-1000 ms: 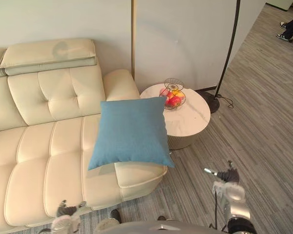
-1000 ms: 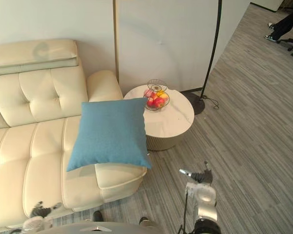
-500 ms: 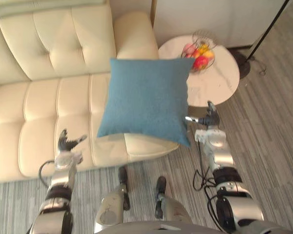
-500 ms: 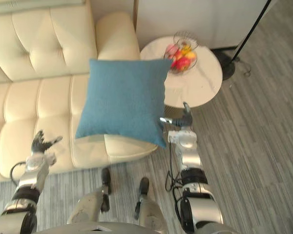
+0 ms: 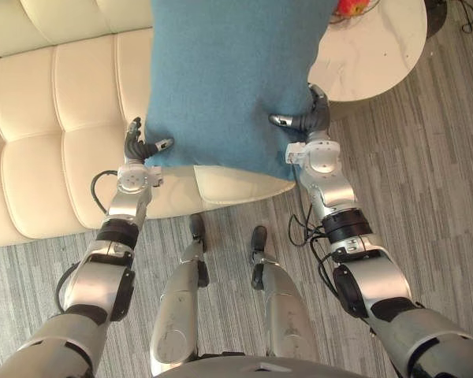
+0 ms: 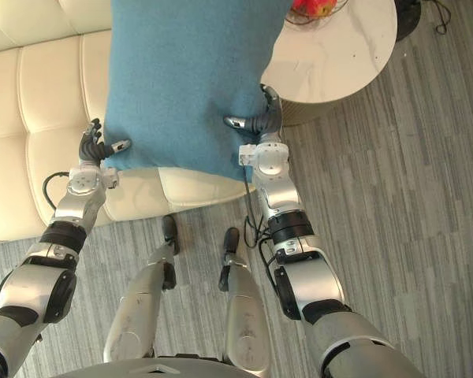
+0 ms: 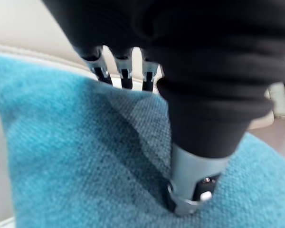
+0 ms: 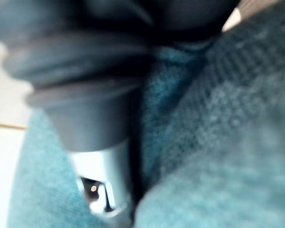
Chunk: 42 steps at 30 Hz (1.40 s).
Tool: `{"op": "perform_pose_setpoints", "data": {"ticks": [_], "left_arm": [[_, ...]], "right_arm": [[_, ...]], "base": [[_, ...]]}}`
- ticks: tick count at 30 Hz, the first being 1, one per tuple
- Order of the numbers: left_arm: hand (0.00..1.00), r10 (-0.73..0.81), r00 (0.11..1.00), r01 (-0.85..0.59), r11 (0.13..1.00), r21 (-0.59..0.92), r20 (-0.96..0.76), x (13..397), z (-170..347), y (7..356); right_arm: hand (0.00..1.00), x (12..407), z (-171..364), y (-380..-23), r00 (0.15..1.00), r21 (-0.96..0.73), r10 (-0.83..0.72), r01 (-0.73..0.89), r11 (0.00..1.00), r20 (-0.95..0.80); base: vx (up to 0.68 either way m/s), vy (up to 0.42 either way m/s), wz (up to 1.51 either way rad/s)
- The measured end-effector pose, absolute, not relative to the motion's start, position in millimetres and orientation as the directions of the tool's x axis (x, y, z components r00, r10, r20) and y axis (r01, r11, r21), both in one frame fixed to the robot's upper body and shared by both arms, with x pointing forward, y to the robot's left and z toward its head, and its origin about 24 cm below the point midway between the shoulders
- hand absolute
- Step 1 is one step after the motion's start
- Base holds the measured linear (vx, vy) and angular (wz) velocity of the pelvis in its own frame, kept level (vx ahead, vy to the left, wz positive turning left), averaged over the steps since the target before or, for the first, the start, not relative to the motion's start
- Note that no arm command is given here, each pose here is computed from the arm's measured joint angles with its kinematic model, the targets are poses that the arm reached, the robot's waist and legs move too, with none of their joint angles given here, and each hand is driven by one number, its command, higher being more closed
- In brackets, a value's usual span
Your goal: Pick up cushions and gather them together orderly.
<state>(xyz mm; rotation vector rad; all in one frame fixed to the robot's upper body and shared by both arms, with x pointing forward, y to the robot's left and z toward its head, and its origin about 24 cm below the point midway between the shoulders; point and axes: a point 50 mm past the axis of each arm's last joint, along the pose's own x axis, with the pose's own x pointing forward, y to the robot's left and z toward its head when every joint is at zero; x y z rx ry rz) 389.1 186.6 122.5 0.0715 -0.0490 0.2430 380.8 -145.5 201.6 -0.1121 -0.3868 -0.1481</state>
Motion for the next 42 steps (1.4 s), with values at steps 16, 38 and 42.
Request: {"op": "perform_pose_setpoints", "data": {"ticks": [16,38,42], "left_arm": [[1.00,0.223,0.959,-0.220,0.975,-0.039,0.173,378.3,144.7,184.4],[1.00,0.307,0.951,-0.293,0.929,-0.226,0.031,221.4,48.9,171.4],[1.00,0.324,0.945,-0.304,0.925,-0.226,0.053,208.6,53.5,173.2]], "right_arm": [[1.00,354.6,192.5,-130.0,0.906,0.076,-0.098,0.073,0.994,0.413],[1.00,241.1,73.3,-141.7,0.983,0.169,-0.027,-0.005,0.986,0.184],[1.00,233.1,87.1,-141.7,0.970,0.155,-0.025,-0.013,0.988,0.243]], "base": [[0.01,-0.023,-0.02],[0.10,-0.010,0.18],[-0.09,0.026,0.64]]}}
